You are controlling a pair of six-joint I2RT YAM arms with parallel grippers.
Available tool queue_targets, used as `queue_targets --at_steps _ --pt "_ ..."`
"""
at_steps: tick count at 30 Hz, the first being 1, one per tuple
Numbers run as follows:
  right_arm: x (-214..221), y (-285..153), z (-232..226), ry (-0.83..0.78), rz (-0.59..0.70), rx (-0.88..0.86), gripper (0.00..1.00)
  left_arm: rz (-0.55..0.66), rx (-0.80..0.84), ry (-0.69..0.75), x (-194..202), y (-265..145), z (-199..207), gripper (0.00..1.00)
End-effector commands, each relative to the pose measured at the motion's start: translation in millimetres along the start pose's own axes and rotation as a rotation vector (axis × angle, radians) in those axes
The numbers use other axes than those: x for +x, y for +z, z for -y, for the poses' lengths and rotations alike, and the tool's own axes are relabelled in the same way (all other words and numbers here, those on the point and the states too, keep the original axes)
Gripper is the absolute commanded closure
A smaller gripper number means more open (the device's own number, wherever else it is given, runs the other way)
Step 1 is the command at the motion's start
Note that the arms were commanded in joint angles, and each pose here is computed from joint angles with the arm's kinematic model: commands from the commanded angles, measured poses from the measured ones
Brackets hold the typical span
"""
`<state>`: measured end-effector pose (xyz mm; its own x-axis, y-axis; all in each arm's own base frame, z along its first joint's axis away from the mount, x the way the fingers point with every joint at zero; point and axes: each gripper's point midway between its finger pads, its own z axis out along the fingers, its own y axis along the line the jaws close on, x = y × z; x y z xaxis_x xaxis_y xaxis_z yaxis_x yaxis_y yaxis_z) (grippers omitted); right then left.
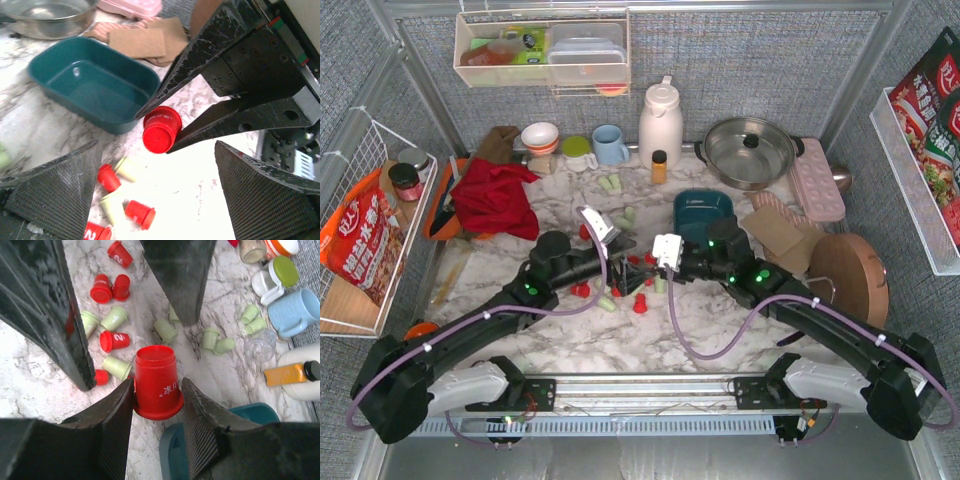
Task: Mix the coffee capsules in the storage basket
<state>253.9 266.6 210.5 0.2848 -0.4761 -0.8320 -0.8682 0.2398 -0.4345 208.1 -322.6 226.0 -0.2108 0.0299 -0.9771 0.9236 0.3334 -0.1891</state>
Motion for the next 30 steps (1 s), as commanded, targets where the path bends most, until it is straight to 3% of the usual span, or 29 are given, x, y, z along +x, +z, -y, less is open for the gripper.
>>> queue_targets --at_steps 1,6,8,12,17,21,24,27,30 --pt "13.5 -1.0 19.7 0.03 -0.076 0.104 0.72 0.045 -0.206 0.004 -8.7 -12.6 -30.6 0.01" --pt "48.8 -2.7 56.3 0.174 -0.187 0.31 0.72 0.044 -0.534 -0.036 3.9 -49.8 -76.1 0.01" --pt "70.4 -5.7 72.7 0.26 -0.243 0.409 0.67 0.04 -0.629 -0.061 14.1 -64.1 -87.6 0.01" --pt "117.4 -16.1 94.9 0.467 -0.353 0.587 0.59 0.044 -0.751 -0.153 36.8 -85.5 -98.5 0.01" --pt "156.9 -28.0 100.8 0.698 -0.427 0.676 0.52 0.057 -0.831 -0.326 67.8 -99.8 -101.1 0.01" --pt "177.4 -35.3 99.6 0.808 -0.469 0.714 0.33 -0.032 -0.859 -0.413 101.6 -104.1 -98.5 0.01" --pt "185.1 -39.7 98.3 0.851 -0.485 0.722 0.2 -0.112 -0.972 -0.48 129.5 -119.3 -104.6 0.01" --pt "185.9 -43.8 98.7 0.864 -0.488 0.72 0.16 -0.195 -1.06 -0.522 150.3 -132.3 -106.4 0.01" --pt "181.7 -46.7 99.3 0.847 -0.482 0.71 0.16 -0.266 -1.134 -0.542 163.1 -143.3 -107.8 0.1"
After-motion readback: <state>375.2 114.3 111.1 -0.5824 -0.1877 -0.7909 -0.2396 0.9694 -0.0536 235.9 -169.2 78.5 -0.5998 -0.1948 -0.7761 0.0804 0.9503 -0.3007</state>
